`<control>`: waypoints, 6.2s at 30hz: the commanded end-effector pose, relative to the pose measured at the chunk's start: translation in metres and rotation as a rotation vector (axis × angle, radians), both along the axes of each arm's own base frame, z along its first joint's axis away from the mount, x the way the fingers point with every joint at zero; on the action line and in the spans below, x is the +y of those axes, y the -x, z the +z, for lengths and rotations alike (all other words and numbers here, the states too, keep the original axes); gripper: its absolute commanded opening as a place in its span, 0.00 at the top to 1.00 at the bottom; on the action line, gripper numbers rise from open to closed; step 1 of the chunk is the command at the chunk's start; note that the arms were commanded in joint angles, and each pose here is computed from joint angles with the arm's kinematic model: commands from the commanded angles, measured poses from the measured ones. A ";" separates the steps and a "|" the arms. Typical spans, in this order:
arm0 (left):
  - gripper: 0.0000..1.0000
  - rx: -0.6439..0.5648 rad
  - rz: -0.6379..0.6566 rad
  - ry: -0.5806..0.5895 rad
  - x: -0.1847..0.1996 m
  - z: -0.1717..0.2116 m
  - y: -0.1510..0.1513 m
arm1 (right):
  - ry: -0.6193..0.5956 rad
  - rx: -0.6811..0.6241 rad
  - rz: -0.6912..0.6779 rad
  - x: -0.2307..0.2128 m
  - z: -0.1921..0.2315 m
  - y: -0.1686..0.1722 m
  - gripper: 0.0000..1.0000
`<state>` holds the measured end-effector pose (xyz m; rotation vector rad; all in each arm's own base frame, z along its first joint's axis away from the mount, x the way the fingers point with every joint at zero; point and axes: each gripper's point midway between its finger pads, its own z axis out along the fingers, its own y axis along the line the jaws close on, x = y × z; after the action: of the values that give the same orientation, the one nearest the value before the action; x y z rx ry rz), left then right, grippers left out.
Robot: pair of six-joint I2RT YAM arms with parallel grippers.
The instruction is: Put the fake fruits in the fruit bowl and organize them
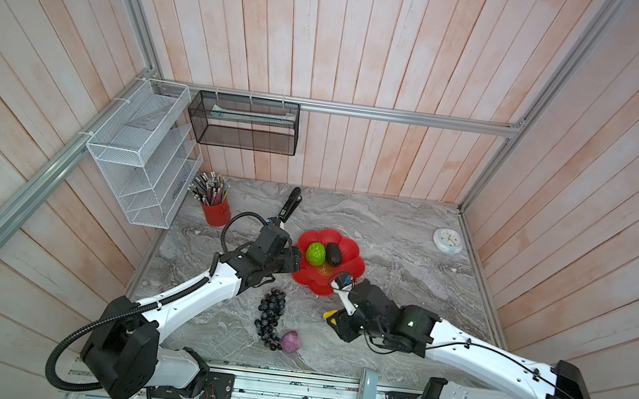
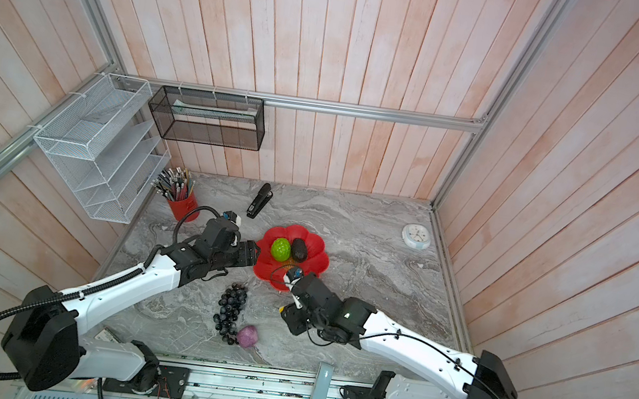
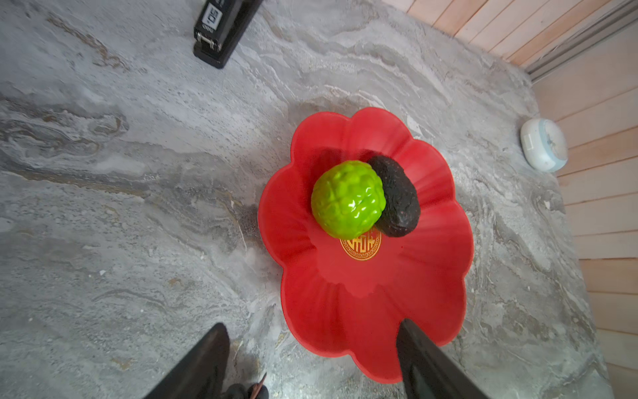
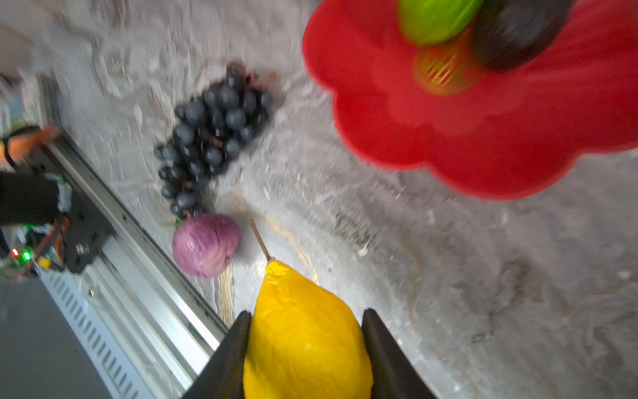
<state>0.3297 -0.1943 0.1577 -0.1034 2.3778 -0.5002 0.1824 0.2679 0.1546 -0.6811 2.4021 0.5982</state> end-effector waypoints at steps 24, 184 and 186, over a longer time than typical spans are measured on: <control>0.21 0.014 0.085 0.018 0.022 -0.009 0.015 | -0.264 0.001 -0.257 0.006 -0.046 -0.146 0.65; 0.47 0.216 -0.436 -0.132 -0.092 -0.109 0.004 | -0.251 -0.174 -0.330 -0.048 -0.008 -0.128 0.29; 0.43 0.217 -0.438 -0.130 -0.092 -0.110 0.005 | -0.250 -0.176 -0.328 -0.047 -0.007 -0.128 0.29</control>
<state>0.3243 -0.2820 0.0522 0.4490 2.6578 -0.5362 0.3107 0.2259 0.1478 -0.2320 2.1603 0.6718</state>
